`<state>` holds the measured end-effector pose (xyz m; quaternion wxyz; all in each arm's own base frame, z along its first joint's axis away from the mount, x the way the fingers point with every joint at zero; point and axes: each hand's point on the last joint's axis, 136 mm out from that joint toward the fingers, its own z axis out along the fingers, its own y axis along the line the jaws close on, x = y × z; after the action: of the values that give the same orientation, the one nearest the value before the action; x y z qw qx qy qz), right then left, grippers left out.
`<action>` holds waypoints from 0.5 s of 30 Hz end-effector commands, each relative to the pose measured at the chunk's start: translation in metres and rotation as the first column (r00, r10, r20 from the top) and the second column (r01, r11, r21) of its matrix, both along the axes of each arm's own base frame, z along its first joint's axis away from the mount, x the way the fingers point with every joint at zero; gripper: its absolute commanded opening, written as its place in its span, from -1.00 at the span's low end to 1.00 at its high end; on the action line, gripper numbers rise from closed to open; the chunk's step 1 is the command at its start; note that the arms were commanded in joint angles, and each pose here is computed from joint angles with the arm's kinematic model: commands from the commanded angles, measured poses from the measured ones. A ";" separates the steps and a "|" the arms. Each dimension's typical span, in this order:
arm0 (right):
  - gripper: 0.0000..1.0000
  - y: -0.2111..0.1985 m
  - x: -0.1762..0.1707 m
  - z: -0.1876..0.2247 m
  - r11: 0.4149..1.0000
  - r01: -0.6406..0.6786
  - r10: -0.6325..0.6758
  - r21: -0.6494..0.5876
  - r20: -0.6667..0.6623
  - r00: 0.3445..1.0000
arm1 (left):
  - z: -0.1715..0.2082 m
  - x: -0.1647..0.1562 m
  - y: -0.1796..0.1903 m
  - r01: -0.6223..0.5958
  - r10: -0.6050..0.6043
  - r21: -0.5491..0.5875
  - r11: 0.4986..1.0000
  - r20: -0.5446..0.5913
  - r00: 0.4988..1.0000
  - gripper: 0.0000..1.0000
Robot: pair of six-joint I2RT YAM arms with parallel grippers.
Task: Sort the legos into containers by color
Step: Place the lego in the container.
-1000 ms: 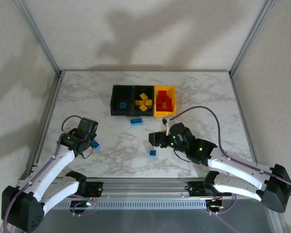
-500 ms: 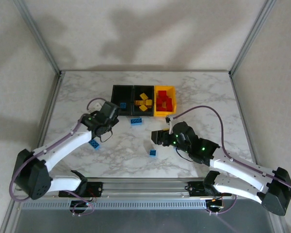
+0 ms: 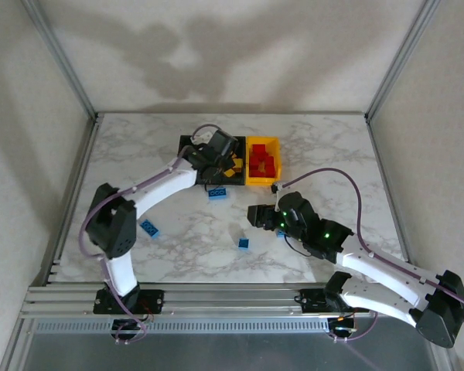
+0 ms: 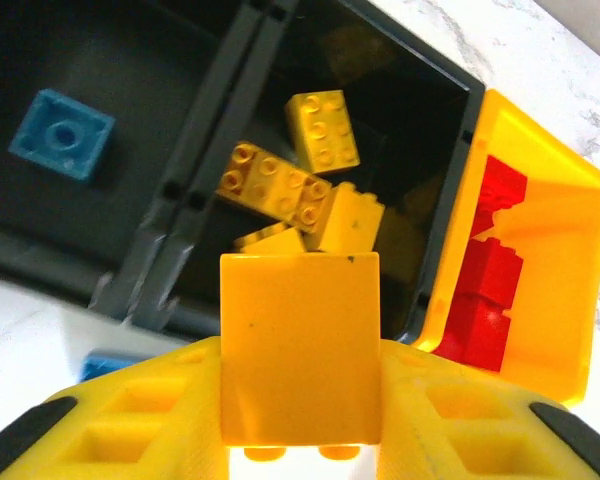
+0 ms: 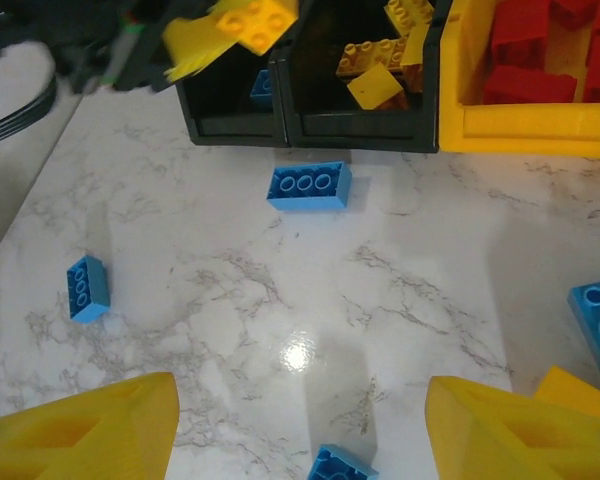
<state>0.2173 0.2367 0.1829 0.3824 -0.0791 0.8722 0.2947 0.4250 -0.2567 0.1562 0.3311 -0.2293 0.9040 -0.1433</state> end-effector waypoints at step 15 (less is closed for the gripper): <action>0.33 -0.018 0.002 0.014 0.997 0.072 -0.072 0.015 0.020 0.997 | -0.035 0.046 -0.012 0.041 -0.036 0.092 0.995 -0.056 0.998 0.07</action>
<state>0.2155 0.2238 0.1904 0.3924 -0.0614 0.8707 0.2902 0.4679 -0.2679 0.1132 0.3140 -0.2116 0.9200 -0.1011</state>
